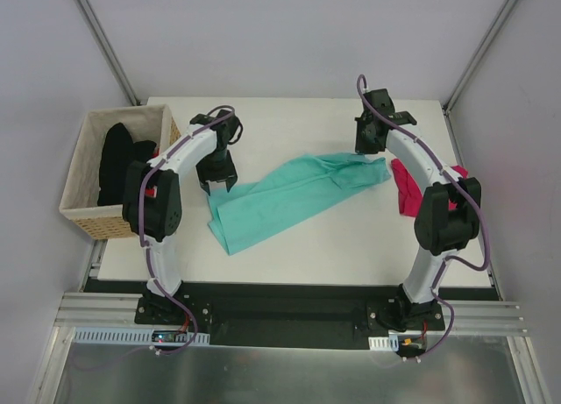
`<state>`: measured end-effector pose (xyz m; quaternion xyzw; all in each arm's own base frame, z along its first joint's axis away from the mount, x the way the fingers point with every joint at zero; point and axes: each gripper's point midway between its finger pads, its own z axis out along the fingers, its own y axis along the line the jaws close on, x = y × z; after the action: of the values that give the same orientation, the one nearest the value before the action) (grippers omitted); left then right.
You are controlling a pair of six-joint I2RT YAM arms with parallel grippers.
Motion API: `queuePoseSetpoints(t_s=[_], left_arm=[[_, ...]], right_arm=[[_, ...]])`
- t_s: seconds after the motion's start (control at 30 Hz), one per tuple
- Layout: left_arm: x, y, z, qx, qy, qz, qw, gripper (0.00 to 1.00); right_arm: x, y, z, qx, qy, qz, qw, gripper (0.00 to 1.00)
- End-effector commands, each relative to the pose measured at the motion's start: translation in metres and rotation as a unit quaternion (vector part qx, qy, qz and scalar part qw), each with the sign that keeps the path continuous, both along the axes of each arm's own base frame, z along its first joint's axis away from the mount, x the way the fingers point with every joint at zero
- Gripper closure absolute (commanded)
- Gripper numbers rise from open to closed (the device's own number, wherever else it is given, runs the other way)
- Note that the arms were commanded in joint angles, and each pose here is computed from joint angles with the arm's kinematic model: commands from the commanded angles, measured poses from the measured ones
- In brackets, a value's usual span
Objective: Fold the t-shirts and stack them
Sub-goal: Grap the side of the flattened tshirt furthest away from the robot with both arms
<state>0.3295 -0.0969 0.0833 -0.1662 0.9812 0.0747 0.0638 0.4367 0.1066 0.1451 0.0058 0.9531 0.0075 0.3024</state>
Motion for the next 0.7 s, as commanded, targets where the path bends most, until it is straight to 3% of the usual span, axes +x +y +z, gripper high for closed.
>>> queuePoseSetpoints(t_s=[0.0, 0.43, 0.67], left_arm=[[0.013, 0.009, -0.008, 0.01, 0.005, 0.012, 1.0, 0.44], [0.014, 0.045, -0.034, 0.027, 0.033, 0.059, 0.997, 0.45], [0.018, 0.04, -0.041, 0.01, 0.039, 0.058, 0.998, 0.45]], right_arm=[[0.009, 0.004, 0.021, 0.004, -0.028, 0.002, 1.0, 0.99], [0.022, 0.001, 0.008, 0.016, -0.01, -0.008, 1.0, 0.99], [0.027, -0.001, 0.006, 0.024, -0.007, -0.012, 1.0, 0.99]])
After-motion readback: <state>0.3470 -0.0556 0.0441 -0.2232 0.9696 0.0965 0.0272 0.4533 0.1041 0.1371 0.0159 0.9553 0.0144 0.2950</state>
